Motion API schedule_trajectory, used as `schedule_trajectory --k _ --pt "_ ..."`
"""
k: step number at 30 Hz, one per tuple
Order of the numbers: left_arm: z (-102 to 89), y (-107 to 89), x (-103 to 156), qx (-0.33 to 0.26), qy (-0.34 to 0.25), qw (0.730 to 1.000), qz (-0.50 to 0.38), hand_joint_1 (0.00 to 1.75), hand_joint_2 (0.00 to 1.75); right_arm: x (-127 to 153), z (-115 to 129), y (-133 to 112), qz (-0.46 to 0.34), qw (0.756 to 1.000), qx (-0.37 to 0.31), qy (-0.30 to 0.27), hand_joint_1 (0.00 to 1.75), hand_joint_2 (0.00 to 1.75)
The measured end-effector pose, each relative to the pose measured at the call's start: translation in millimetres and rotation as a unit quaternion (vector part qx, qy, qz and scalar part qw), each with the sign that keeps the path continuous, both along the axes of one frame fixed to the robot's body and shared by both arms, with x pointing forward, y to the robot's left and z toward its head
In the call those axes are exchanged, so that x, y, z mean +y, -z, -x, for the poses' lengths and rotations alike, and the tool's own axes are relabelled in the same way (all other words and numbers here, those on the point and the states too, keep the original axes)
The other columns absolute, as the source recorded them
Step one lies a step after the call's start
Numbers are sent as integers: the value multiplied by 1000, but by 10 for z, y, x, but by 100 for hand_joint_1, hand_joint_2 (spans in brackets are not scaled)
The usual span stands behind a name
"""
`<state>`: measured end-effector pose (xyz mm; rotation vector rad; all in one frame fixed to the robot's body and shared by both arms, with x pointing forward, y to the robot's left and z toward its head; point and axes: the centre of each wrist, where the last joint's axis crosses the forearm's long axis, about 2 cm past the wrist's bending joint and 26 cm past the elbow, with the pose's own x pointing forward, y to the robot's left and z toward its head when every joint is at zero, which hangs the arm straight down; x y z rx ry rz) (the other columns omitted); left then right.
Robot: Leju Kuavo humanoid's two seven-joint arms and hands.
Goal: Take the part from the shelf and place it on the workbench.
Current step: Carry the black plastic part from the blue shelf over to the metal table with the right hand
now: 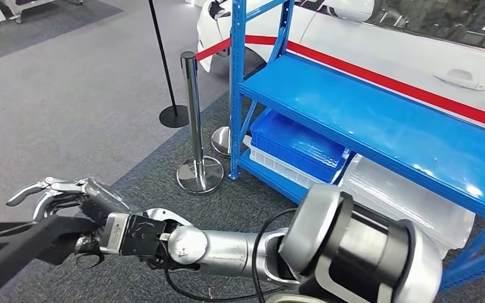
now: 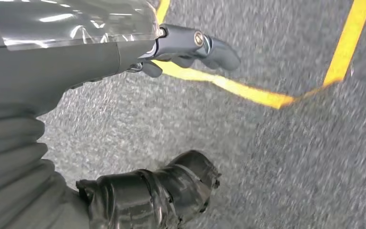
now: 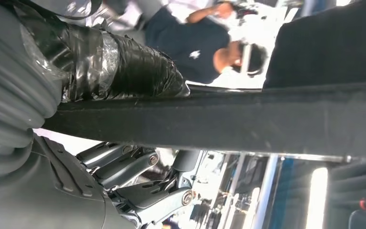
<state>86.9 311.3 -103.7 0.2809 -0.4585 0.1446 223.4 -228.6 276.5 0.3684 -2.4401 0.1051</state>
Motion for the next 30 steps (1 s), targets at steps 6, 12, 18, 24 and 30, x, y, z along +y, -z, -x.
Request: schedule_trajectory --k 6,12,18,24,30 --pt "-24 -4 -16 -11 -4 1000 -2 0 175 -8 10 36 -13 1000 1 -9 175 175" --pt "-66 -13 -11 -6 -3 1000 -3 0 175 -7 4 35 -10 1000 -3 -12 175 175" --pt "-93 -19 -14 -8 -3 1000 -3 0 175 -8 -24 36 -7 1000 -4 -8 175 175" --pt "-102 -20 -18 -16 -3 1000 1 0 175 -7 -40 34 -2 1000 -6 -4 175 175" --pt "-83 -16 -27 -14 -3 1000 3 0 175 4 -51 29 -6 1000 -4 -7 175 175"
